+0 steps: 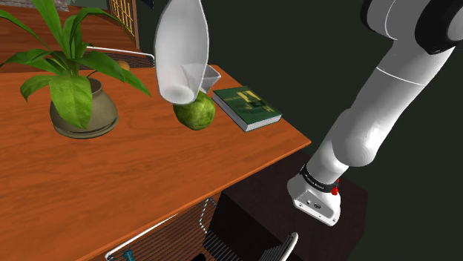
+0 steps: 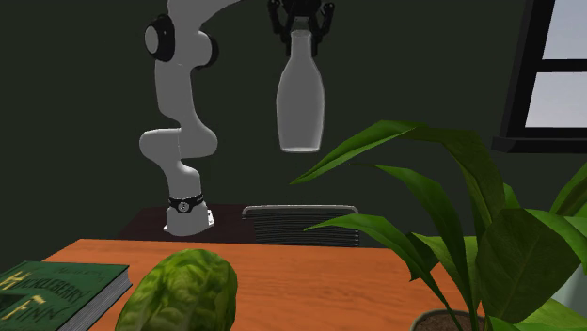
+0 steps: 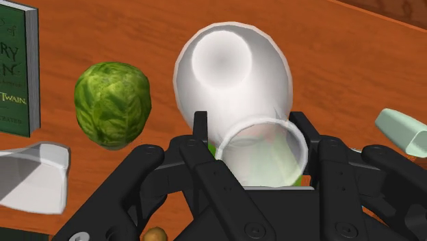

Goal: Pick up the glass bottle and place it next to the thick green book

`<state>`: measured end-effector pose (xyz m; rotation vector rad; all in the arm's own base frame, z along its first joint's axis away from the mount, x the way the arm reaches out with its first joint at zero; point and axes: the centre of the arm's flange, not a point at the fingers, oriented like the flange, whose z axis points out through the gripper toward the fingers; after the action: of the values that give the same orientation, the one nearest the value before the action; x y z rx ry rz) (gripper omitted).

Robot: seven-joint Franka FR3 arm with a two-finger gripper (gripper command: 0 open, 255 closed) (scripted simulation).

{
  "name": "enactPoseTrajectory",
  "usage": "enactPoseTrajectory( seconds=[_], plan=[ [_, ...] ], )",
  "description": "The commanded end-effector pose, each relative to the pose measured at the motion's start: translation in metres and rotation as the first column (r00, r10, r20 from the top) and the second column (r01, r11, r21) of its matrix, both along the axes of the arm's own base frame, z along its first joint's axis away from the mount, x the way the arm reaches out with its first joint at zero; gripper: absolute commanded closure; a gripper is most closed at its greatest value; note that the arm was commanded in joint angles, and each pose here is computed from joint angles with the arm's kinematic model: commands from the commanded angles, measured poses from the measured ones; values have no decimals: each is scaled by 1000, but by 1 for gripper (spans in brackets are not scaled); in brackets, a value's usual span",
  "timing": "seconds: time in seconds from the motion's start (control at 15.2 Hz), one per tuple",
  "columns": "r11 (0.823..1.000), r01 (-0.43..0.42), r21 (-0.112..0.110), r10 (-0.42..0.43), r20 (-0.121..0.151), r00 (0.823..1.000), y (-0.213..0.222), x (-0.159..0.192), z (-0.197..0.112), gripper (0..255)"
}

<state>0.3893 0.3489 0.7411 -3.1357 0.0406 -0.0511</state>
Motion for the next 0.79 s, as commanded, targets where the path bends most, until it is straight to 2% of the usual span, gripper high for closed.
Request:
enactPoseTrajectory(
  seconds=[0.0, 0.73],
  plan=[
    [1000, 0, 0, 0, 0, 1000, -13, 2, 4, 255],
    [1000, 0, 0, 0, 0, 1000, -155, 33, 5, 255]
  ],
)
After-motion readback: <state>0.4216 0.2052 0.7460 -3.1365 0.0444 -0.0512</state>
